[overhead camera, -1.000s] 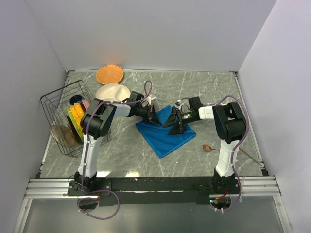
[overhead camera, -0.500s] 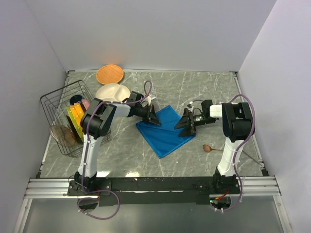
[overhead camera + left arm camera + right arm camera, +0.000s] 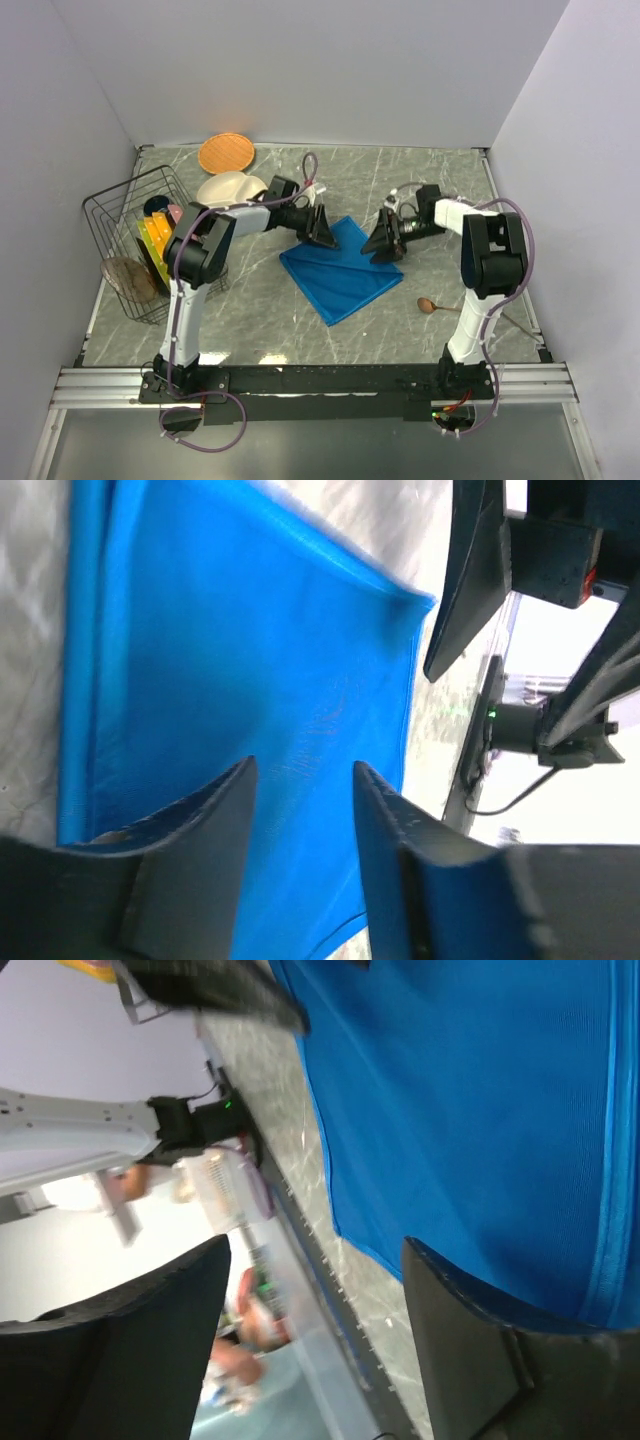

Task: Fold the napkin into a case and place the utensils inside
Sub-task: Smooth out the top corner of the square-folded napkin at the center of the board.

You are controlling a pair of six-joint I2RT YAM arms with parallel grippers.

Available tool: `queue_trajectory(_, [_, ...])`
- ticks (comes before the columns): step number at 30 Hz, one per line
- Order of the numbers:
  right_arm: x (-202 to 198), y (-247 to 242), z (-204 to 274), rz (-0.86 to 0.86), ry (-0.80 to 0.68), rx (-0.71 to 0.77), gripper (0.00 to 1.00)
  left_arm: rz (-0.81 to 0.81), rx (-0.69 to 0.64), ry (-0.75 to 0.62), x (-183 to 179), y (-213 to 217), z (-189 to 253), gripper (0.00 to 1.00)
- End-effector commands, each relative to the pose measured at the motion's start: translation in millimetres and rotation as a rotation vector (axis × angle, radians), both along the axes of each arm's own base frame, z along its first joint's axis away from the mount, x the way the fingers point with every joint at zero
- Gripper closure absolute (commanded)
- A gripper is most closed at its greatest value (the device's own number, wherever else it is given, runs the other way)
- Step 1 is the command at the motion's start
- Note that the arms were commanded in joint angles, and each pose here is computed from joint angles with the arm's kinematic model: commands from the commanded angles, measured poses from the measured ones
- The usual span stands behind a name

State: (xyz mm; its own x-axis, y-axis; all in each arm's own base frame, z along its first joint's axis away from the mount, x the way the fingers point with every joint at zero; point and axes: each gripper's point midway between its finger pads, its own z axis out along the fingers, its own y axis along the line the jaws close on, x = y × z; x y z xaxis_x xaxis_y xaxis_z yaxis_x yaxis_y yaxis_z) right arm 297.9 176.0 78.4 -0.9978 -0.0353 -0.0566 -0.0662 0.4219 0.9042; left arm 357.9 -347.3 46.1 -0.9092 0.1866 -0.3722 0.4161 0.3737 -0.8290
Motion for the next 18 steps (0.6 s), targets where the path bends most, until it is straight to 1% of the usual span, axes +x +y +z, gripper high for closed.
queue_trajectory(1, [22, -7, 44, -0.012, -0.158, -0.072, 0.28, -0.031, -0.007, -0.33, 21, 1, 88, 0.48])
queue_trajectory(3, [30, -14, 41, -0.03, -0.195, -0.147, 0.32, -0.048, 0.048, -0.387, 19, 11, 89, 0.47])
queue_trajectory(4, [34, -17, 39, -0.053, -0.193, -0.186, 0.37, -0.039, 0.072, -0.429, 21, 17, 97, 0.47])
queue_trajectory(5, [39, -22, 35, -0.076, -0.195, -0.232, 0.39, -0.037, 0.097, -0.449, 21, 24, 97, 0.46])
queue_trajectory(6, [44, -29, 27, -0.088, -0.204, -0.297, 0.41, -0.053, 0.13, -0.481, 19, 30, 91, 0.46])
queue_trajectory(7, [50, -34, 24, -0.102, -0.216, -0.339, 0.42, -0.043, 0.184, -0.485, 18, 41, 88, 0.46])
queue_trajectory(9, [56, -43, 13, -0.125, -0.205, -0.415, 0.43, -0.097, 0.241, -0.523, 16, 52, 77, 0.47])
queue_trajectory(10, [59, -45, 13, -0.128, -0.212, -0.437, 0.43, -0.123, 0.281, -0.483, 8, 59, 68, 0.47])
queue_trajectory(12, [61, -46, 5, -0.129, -0.199, -0.477, 0.43, -0.174, 0.319, -0.501, 3, 68, 56, 0.47])
queue_trajectory(14, [63, -48, 0, -0.133, -0.199, -0.507, 0.44, -0.166, 0.355, -0.494, -1, 75, 46, 0.47])
queue_trajectory(17, [62, -50, -10, -0.126, -0.208, -0.55, 0.45, -0.139, 0.38, -0.498, 2, 80, 44, 0.46])
queue_trajectory(18, [61, -50, -16, -0.119, -0.2, -0.557, 0.45, -0.119, 0.391, -0.471, 3, 81, 40, 0.46])
